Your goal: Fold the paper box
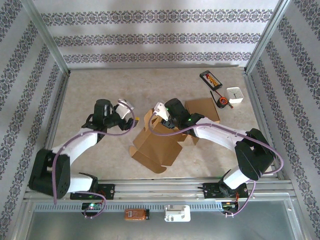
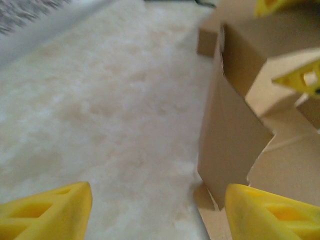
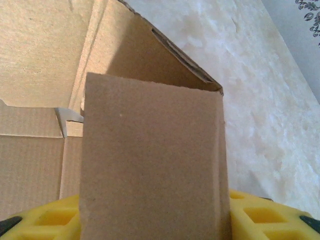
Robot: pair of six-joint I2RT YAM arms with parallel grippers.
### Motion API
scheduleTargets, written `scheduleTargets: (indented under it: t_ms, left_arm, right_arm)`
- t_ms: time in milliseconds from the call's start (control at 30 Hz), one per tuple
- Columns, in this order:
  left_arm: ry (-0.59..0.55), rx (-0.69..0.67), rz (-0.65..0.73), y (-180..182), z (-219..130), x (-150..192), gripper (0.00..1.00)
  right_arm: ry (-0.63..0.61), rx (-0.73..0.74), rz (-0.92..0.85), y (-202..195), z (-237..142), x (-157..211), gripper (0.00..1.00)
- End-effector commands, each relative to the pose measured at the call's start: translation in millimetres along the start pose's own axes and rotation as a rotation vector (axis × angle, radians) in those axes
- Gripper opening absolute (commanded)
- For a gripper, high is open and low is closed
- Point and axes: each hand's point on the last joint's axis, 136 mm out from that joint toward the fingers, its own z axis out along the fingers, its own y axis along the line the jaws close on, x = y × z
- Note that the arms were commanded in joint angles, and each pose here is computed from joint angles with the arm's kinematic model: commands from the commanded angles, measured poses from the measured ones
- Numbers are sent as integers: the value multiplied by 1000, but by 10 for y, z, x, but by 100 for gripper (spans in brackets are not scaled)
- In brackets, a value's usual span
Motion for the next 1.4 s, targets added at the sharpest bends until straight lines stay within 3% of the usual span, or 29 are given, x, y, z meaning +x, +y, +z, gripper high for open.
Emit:
scheduleTargets:
  t_ms: [0, 433, 533, 900, 1200, 1367]
  left_arm:
    - [9, 194, 129, -201, 82, -18, 70]
    - [-22, 288, 166, -129, 441, -19, 61]
    - [-51, 315, 175, -150, 465, -78, 55]
    - [-97, 499, 195, -530, 657, -260, 52]
    - [-35, 480, 198, -672, 880, -140, 52]
    - [-67, 438, 157, -653, 1049, -135, 53]
  right_arm:
    - [-20, -19, -11, 44, -76, -29, 55]
    - [-28, -28, -9, 55, -81, -46, 56]
    - [-28, -25, -11, 51, -88, -45, 56]
    - [-41, -36, 1, 62, -90, -90, 56]
    - [-43, -42, 7, 73, -76, -86, 56]
    - [-49, -53, 9, 101, -77, -97, 56]
